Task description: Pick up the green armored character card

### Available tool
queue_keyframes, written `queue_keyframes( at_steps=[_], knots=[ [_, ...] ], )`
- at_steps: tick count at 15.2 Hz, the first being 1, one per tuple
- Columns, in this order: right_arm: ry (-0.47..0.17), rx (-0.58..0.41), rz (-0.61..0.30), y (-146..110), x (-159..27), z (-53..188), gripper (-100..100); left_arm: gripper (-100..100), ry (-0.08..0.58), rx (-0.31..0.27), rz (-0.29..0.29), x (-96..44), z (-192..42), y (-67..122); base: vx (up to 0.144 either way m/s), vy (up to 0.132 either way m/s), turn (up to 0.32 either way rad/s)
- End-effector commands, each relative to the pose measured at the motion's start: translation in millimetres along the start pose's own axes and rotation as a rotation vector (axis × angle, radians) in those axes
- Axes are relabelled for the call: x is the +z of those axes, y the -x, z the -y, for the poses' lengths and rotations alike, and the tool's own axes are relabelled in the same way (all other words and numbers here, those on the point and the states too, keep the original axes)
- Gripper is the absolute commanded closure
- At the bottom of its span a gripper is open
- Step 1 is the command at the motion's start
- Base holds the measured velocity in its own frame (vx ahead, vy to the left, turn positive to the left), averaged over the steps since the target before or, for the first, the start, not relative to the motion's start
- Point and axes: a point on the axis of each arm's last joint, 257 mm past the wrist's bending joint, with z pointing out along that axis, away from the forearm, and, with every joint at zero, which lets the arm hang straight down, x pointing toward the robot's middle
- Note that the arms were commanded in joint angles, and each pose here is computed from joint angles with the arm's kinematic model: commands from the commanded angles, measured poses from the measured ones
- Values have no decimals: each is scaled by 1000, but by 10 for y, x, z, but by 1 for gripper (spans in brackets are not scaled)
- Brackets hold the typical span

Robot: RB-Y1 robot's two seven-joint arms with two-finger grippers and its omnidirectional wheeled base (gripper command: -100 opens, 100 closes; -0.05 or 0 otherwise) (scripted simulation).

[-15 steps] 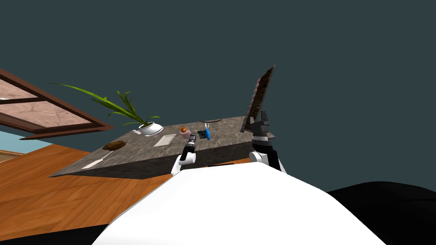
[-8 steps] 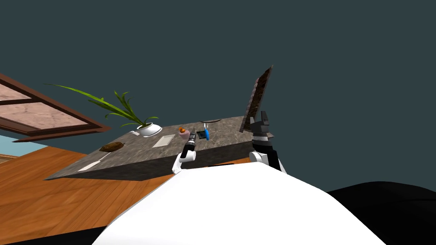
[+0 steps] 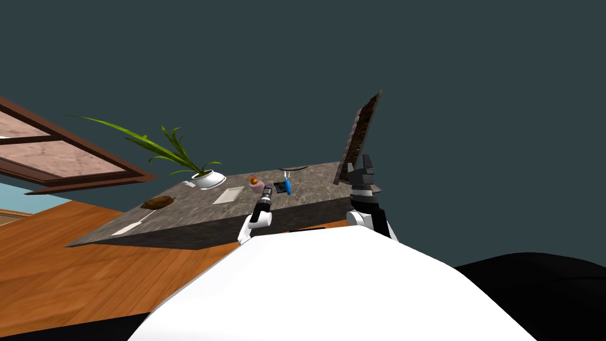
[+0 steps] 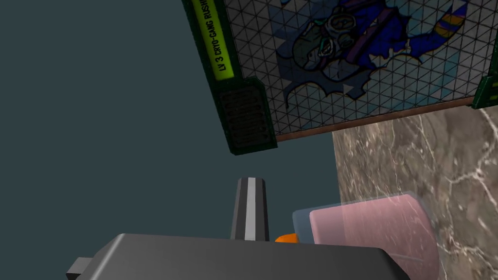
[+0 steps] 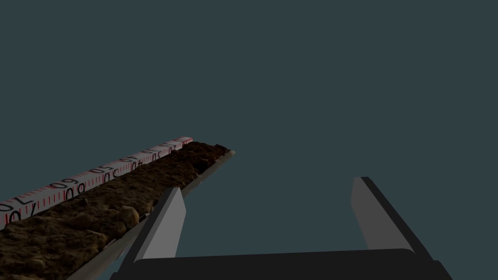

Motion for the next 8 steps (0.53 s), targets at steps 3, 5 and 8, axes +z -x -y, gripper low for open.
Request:
queue_keyframes(
  at_steps=[3,5,8],
  knots=[
    [0,0,0,0,0,0,0,-100,-10,135,2,-19,-27,95,11,-77,-3],
    [0,0,0,0,0,0,0,-100,-13,194,2,-25,-39,136,7,-78,-3],
    [0,0,0,0,0,0,0,-100,-8,161,11,101,-30,154,0,-14,-35]
  ],
)
